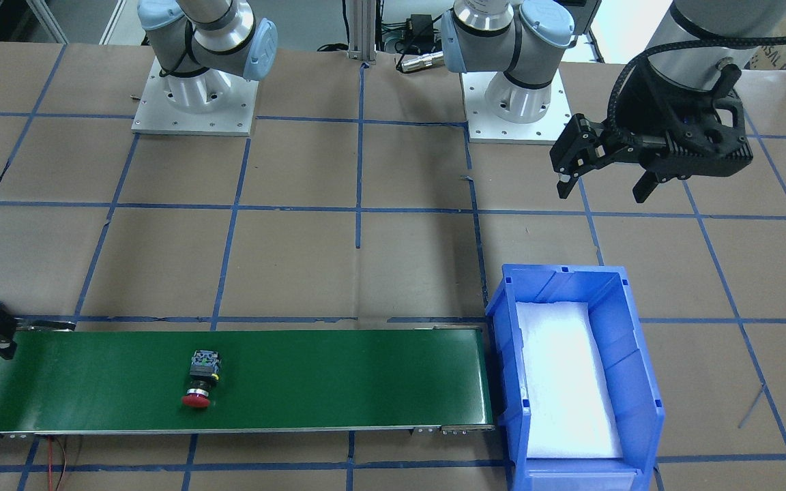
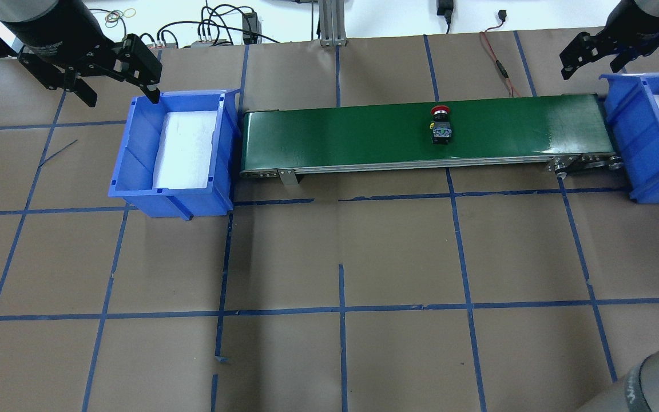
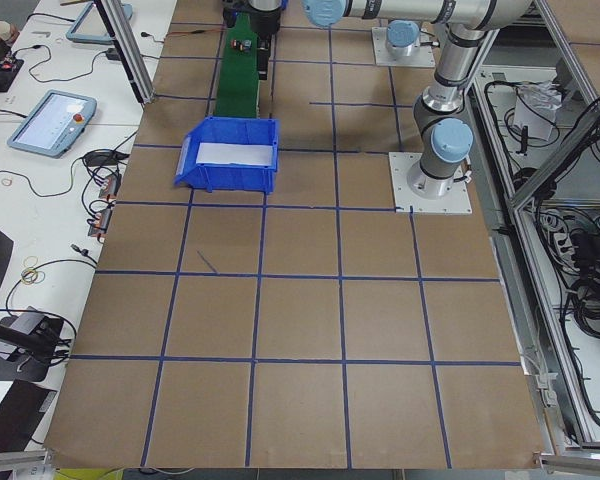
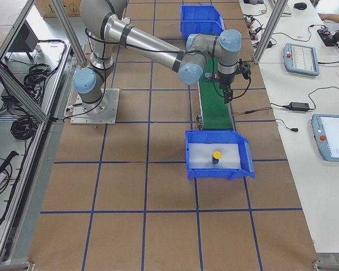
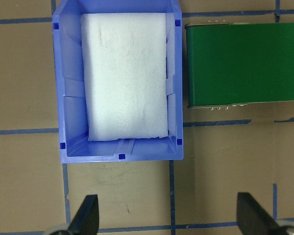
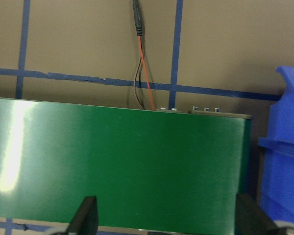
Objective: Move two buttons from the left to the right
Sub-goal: 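Move the right gripper over the conveyor toward the red button, then lower the right gripper and grasp the red mushroom button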
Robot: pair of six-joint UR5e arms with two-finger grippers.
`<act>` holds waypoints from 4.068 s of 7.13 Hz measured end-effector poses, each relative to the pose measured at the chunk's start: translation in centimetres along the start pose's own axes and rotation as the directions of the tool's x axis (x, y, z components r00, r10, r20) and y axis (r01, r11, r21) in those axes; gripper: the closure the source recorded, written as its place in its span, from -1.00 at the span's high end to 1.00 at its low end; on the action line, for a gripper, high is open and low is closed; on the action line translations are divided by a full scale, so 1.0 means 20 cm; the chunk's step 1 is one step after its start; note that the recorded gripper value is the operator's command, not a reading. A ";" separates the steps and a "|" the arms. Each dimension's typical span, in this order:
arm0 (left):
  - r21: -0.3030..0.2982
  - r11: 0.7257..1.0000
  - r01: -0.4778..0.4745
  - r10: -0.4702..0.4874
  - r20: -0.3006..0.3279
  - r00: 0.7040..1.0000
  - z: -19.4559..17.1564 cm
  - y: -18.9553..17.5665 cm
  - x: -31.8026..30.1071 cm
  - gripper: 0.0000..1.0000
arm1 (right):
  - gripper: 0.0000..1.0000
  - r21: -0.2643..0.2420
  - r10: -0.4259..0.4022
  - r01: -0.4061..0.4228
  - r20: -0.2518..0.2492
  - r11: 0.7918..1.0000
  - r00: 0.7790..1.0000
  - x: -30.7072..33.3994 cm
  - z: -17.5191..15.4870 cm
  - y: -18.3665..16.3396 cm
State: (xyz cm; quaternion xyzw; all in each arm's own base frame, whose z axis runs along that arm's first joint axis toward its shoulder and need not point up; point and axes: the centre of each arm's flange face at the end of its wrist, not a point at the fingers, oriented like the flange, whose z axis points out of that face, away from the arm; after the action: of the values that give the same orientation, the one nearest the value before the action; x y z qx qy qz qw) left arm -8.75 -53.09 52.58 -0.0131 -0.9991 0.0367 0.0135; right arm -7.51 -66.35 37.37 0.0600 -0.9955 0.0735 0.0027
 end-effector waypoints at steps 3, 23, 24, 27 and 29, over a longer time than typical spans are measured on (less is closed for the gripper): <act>0.002 1.000 0.001 -0.001 0.001 1.000 0.00 0.00 0.00 1.00 | 1.00 -0.023 -0.043 0.044 0.027 0.999 0.999 -0.30 0.13 -0.01; 0.006 1.000 0.002 -0.002 -0.004 1.000 0.01 -0.02 -0.01 1.00 | 0.96 -0.103 0.110 -0.112 -0.016 0.988 0.994 -0.61 0.49 -0.01; 0.005 1.000 0.003 -0.002 -0.004 1.000 0.01 -0.02 -0.01 1.00 | 0.88 -0.108 0.112 -0.112 -0.014 0.988 0.994 -0.61 0.52 -0.02; 0.006 1.000 0.003 -0.003 -0.004 1.000 0.01 -0.02 -0.01 1.00 | -0.33 -0.125 0.110 -0.113 -0.024 0.986 0.994 -0.61 0.61 -0.02; 0.006 1.000 0.002 -0.002 -0.004 1.000 0.01 -0.02 -0.01 1.00 | -0.54 -0.129 0.110 -0.113 -0.028 0.985 0.994 -0.60 0.62 -0.02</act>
State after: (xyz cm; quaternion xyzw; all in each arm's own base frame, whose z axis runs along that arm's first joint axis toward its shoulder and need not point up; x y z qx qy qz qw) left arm -8.53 -53.52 52.34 -0.0119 -0.9990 0.0395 0.0155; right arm 4.49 -67.11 24.98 0.0031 -0.9999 0.0091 0.0130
